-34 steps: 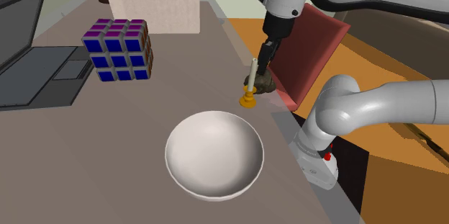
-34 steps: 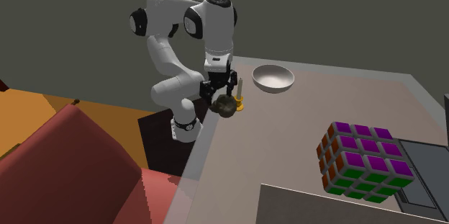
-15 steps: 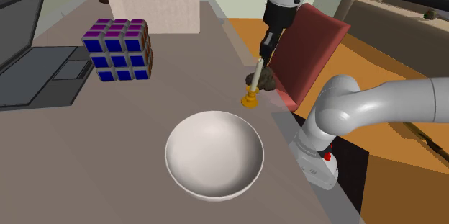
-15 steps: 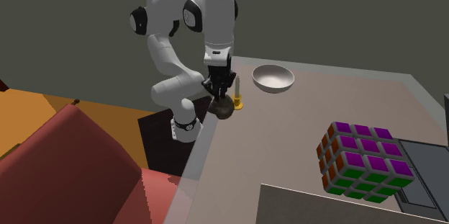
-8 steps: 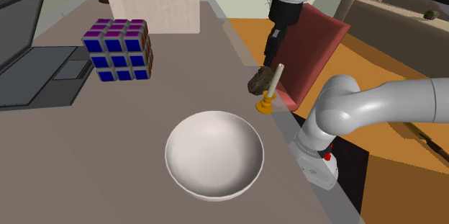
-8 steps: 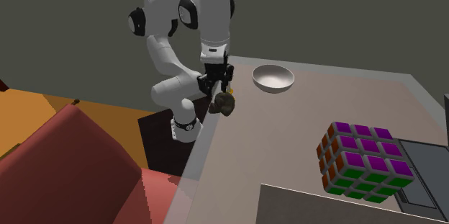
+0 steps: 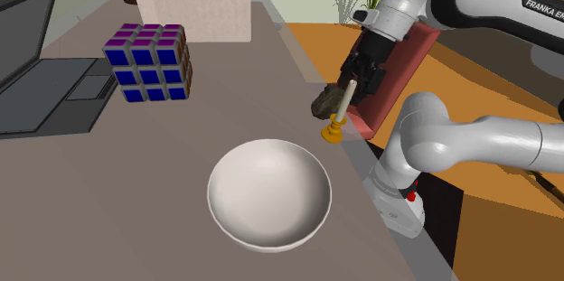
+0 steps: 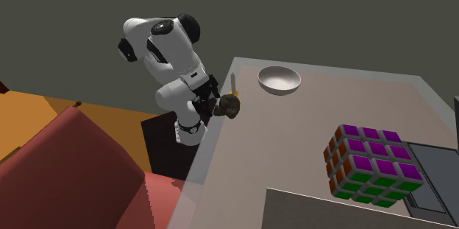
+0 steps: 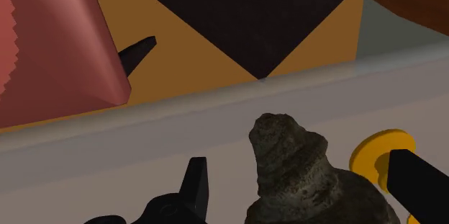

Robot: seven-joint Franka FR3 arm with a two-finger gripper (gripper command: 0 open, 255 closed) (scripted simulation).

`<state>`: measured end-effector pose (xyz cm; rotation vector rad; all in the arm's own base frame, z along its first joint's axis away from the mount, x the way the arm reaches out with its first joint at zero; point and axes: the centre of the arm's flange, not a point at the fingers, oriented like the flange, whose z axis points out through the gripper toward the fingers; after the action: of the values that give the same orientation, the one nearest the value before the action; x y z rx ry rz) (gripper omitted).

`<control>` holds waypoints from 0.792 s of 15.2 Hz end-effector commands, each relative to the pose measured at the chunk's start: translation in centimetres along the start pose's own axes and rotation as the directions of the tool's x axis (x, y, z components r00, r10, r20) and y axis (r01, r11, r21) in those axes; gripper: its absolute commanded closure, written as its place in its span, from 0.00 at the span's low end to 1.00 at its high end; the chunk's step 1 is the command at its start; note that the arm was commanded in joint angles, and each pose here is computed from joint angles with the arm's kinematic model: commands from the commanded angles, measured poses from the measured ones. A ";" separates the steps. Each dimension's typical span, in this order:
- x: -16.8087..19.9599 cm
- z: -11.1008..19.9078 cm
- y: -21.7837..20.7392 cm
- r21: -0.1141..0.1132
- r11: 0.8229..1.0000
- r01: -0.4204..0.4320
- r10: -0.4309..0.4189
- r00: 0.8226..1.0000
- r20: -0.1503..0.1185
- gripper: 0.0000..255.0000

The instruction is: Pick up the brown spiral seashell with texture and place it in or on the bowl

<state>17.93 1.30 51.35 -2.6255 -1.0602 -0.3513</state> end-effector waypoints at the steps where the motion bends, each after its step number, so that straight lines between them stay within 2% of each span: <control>1: -0.2 1.3 0.0 0.007 1.000 0.017 -0.017 1.000 -0.008 0.00; 5: -0.2 3.2 0.0 0.007 1.000 0.017 -0.017 1.000 -0.008 0.00; 12: -0.2 3.2 0.0 0.007 1.000 0.017 -0.017 1.000 -0.008 0.00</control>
<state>18.15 2.32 48.32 -2.6081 -1.0799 -0.3602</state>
